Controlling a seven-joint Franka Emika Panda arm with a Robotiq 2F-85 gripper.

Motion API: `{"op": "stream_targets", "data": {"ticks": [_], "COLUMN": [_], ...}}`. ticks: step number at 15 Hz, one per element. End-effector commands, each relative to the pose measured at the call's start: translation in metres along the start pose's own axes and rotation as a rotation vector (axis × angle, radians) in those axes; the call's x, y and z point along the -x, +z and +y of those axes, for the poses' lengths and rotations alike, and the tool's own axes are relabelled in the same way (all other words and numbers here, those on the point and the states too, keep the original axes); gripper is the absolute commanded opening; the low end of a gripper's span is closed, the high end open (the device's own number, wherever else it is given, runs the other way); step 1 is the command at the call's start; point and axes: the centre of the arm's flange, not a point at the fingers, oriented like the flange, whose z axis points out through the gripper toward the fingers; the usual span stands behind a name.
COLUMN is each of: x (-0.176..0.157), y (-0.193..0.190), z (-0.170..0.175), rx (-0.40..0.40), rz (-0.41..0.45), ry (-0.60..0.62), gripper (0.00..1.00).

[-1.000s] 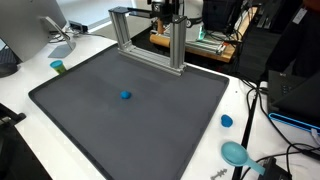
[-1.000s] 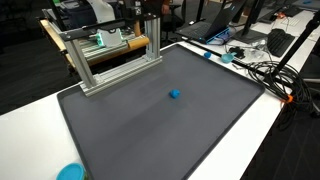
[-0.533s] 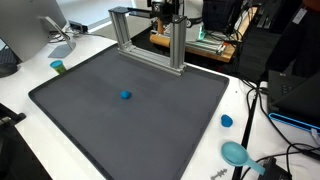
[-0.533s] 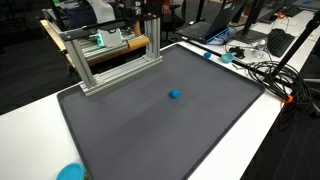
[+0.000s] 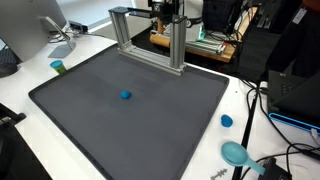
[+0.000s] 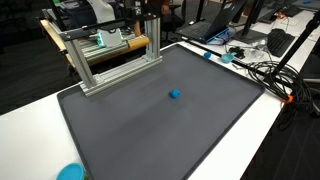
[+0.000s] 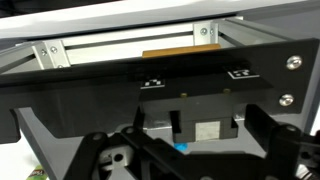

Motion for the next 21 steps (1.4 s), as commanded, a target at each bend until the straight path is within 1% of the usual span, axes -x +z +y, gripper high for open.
{"op": "stream_targets", "data": {"ticks": [1,5,7,8,9,10,12,13,15,16,18,19,20,21], "x": [0.0,0.001,0.002,0.004,0.005,0.005,0.006,0.006,0.006,0.006,0.006,0.005,0.005,0.005], "y": [0.009,0.015,0.016,0.016,0.016,0.015,0.014,0.014,0.013,0.013,0.014,0.015,0.016,0.016], "z": [-0.005,-0.009,-0.009,-0.009,-0.008,-0.005,-0.002,0.0,0.004,0.005,0.005,0.005,0.003,0.001], "rx": [0.013,-0.003,-0.006,-0.01,-0.012,-0.021,-0.034,-0.041,-0.059,-0.064,-0.079,-0.084,-0.089,-0.094], "rz": [-0.026,-0.042,-0.046,-0.051,-0.058,-0.061,-0.066,-0.068,-0.065,-0.067,-0.066,-0.062,-0.059,-0.058], "ry": [-0.037,-0.07,-0.079,-0.086,-0.091,-0.097,-0.104,-0.111,-0.129,-0.133,-0.143,-0.149,-0.153,-0.156], "gripper": [1.0,0.99,0.95,0.91,0.92,0.83,0.72,0.68,0.68,0.73,0.72,0.49,0.46,0.39]}}
